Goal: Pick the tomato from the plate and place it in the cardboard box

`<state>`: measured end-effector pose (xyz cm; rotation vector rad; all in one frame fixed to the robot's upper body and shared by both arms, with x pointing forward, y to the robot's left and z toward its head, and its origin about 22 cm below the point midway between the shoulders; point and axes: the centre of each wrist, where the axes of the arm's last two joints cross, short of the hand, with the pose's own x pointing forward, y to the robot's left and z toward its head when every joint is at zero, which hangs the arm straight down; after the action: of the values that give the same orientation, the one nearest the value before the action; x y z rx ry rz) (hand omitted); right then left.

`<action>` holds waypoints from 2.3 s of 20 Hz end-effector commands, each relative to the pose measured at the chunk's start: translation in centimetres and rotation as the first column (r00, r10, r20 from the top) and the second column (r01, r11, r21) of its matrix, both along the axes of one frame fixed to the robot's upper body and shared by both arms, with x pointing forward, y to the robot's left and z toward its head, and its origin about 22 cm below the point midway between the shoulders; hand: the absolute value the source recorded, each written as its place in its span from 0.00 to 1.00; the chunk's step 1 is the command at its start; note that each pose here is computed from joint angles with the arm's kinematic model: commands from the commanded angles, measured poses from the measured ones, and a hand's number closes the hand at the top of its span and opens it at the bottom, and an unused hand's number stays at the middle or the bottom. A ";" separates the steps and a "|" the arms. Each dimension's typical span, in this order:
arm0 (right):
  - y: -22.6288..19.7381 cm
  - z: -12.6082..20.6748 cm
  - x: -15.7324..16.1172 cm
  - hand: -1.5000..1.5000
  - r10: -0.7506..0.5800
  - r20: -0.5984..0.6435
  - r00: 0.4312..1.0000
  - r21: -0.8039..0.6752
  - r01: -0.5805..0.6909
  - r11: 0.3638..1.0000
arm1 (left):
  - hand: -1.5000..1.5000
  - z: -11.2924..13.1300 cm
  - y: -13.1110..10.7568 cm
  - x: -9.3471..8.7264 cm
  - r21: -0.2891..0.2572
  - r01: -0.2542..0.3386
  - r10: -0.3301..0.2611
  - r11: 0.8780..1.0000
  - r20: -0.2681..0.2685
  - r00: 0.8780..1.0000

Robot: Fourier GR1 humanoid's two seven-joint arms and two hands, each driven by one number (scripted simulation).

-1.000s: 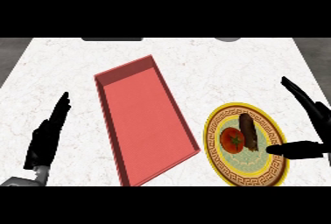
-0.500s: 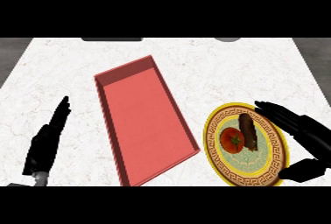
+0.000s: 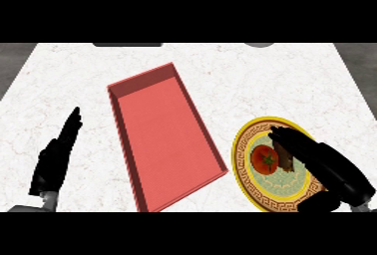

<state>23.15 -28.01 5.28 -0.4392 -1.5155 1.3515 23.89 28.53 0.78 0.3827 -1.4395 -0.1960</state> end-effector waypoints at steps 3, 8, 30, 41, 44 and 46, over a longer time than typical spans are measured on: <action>2.4 -2.4 -0.5 0.00 -0.051 -0.005 0.999 -0.059 0.050 0.997 | 0.50 1.2 -0.5 -0.9 0.004 0.007 -0.008 1.000 0.010 1.000; 1.3 -2.6 0.9 0.00 -0.046 -0.023 0.999 -0.073 0.044 0.996 | 0.50 0.4 0.0 1.0 0.013 -0.004 0.004 1.000 0.011 1.000; 1.8 -3.7 4.6 0.00 -0.067 -0.021 0.998 -0.029 0.066 0.997 | 0.50 -0.8 0.8 0.2 -0.002 0.016 -0.016 1.000 0.001 1.000; 3.4 -7.7 2.2 0.00 -0.017 -0.079 0.997 -0.072 0.011 0.997 | 0.50 1.0 0.3 -0.5 -0.011 0.010 -0.010 1.000 0.000 1.000; 3.3 -7.7 3.6 1.00 -0.019 -0.061 0.998 -0.057 0.015 0.998 | 0.50 -0.7 0.7 -0.2 -0.022 0.003 -0.003 1.000 0.000 1.000; 3.6 -6.0 3.0 1.00 -0.037 0.055 0.998 -0.064 0.041 0.997 | 0.50 0.6 1.4 -1.7 0.018 0.005 -0.005 1.000 0.019 1.000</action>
<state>26.25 -25.04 -1.30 -0.4810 -1.4351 1.3927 23.12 28.94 1.21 0.3813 -1.4503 -0.1988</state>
